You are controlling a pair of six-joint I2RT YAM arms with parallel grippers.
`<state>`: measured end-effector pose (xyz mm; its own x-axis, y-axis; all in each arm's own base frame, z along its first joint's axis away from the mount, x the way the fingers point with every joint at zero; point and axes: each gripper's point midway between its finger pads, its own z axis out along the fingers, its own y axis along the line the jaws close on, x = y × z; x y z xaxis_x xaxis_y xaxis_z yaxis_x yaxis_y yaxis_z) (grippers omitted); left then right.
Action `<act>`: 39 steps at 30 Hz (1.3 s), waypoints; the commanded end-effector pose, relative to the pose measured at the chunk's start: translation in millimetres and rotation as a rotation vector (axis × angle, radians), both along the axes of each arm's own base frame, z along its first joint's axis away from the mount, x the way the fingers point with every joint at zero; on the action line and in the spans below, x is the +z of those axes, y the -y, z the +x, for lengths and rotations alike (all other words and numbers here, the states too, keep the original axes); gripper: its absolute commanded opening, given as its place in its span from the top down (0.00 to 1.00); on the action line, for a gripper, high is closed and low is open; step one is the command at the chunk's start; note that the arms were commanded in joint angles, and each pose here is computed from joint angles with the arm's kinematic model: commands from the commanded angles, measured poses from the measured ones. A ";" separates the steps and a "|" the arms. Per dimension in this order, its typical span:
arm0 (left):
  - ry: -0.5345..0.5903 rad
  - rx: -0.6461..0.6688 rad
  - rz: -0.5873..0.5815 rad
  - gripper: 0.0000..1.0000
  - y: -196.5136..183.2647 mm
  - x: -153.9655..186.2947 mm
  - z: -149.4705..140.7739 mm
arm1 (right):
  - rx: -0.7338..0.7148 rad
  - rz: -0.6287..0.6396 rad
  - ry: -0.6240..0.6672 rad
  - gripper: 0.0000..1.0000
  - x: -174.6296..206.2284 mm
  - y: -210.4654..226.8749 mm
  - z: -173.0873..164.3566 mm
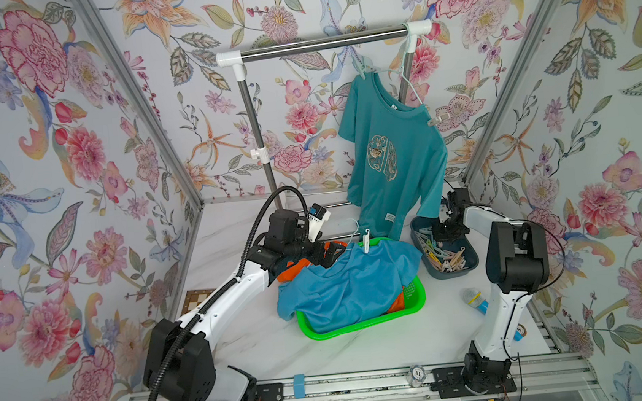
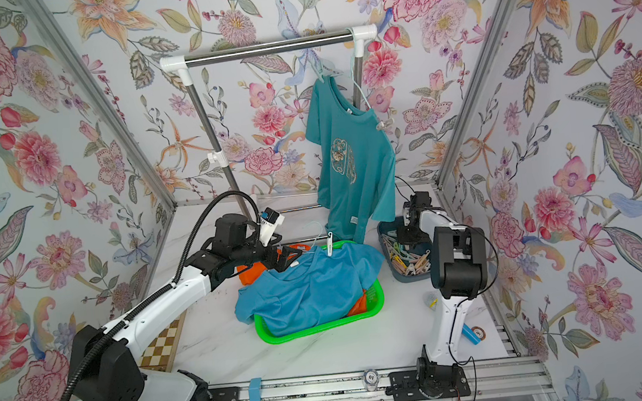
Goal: Use clothespins to secure the t-shirt on both sides of the hanger
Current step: Adjust the clothespin in the storage box, then pick up the clothespin from the storage box.
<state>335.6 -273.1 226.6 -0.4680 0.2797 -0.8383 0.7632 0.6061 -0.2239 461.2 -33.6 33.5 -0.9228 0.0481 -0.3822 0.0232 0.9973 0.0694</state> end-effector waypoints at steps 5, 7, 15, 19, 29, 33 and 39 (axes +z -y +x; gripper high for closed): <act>-0.012 -0.028 -0.036 0.00 6.5 0.9 -5.0 | -0.034 0.093 0.032 0.89 17.5 -5.5 -9.2; -0.009 -0.028 -0.039 0.00 5.9 2.4 -6.1 | -0.037 0.098 0.031 0.90 17.7 -5.7 -11.0; -0.008 -0.034 -0.066 0.00 8.3 8.7 -8.4 | -0.062 0.138 0.049 0.82 28.3 -8.9 -17.6; -0.004 -0.040 -0.072 0.00 7.9 10.9 -11.7 | -0.067 0.144 0.029 0.75 21.2 -10.2 -22.7; -0.005 -0.040 -0.078 0.00 7.8 11.2 -13.0 | -0.095 0.152 0.007 0.65 7.1 -8.0 -22.6; -0.009 -0.037 -0.077 0.00 8.0 9.8 -12.2 | -0.097 0.138 0.007 0.66 4.3 -6.4 -16.0; -0.022 -0.041 -0.078 0.00 10.4 6.8 -11.7 | -0.129 0.095 0.030 0.80 9.9 4.2 -3.7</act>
